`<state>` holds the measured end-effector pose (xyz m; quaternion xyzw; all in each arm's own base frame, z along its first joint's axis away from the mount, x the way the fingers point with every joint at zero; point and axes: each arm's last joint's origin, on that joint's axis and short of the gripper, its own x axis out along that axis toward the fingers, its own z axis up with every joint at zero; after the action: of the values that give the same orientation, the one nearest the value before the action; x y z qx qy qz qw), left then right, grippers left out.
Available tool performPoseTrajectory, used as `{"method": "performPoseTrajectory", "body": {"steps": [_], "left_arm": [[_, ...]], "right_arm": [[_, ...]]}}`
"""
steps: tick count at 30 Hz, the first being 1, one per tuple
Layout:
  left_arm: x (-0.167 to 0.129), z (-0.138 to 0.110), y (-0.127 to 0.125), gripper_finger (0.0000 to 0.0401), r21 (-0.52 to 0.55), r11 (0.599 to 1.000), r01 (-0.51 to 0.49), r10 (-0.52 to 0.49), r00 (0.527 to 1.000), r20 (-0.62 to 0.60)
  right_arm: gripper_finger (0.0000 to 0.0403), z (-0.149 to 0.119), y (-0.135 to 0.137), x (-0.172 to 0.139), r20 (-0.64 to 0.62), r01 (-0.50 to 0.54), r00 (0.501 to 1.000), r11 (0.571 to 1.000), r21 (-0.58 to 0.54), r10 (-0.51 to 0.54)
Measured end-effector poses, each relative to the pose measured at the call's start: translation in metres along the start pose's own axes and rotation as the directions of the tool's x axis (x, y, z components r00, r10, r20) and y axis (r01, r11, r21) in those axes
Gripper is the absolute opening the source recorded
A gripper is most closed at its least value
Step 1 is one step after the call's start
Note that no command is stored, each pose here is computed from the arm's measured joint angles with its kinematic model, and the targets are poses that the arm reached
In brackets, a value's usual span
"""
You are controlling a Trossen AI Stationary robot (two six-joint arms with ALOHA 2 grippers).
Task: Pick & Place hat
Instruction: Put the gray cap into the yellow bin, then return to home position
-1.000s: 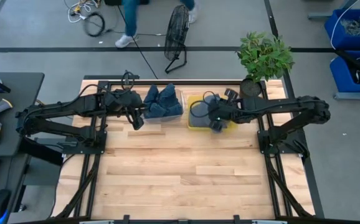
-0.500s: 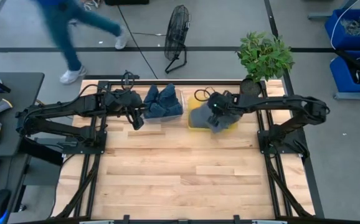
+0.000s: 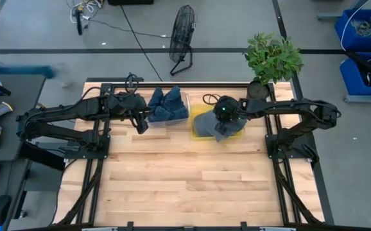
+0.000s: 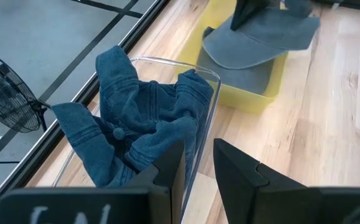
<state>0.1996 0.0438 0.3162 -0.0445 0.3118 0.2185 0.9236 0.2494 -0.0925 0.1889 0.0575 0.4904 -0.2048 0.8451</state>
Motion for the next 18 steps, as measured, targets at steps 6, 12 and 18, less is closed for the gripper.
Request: {"method": "performPoseTrajectory", "body": {"steps": [6,12,18], "left_arm": [[0.000,0.000,0.000,0.0087,0.000,1.000,0.000,0.000,1.000,0.000],[-0.006,-0.002,0.003,0.0087,0.005,0.999,-0.050,0.050,0.999,0.003],[-0.044,-0.004,0.013,0.0087,-0.002,0.996,-0.084,0.084,0.989,0.126]], "right_arm": [[0.0006,0.041,0.001,-0.042,0.119,-0.026,0.993,1.000,0.002,0.025],[0.0007,0.069,0.004,-0.105,0.146,-0.043,0.988,0.999,0.003,0.042],[0.0003,0.063,0.005,-0.159,0.315,-0.030,0.946,0.987,-0.157,0.079]]}}
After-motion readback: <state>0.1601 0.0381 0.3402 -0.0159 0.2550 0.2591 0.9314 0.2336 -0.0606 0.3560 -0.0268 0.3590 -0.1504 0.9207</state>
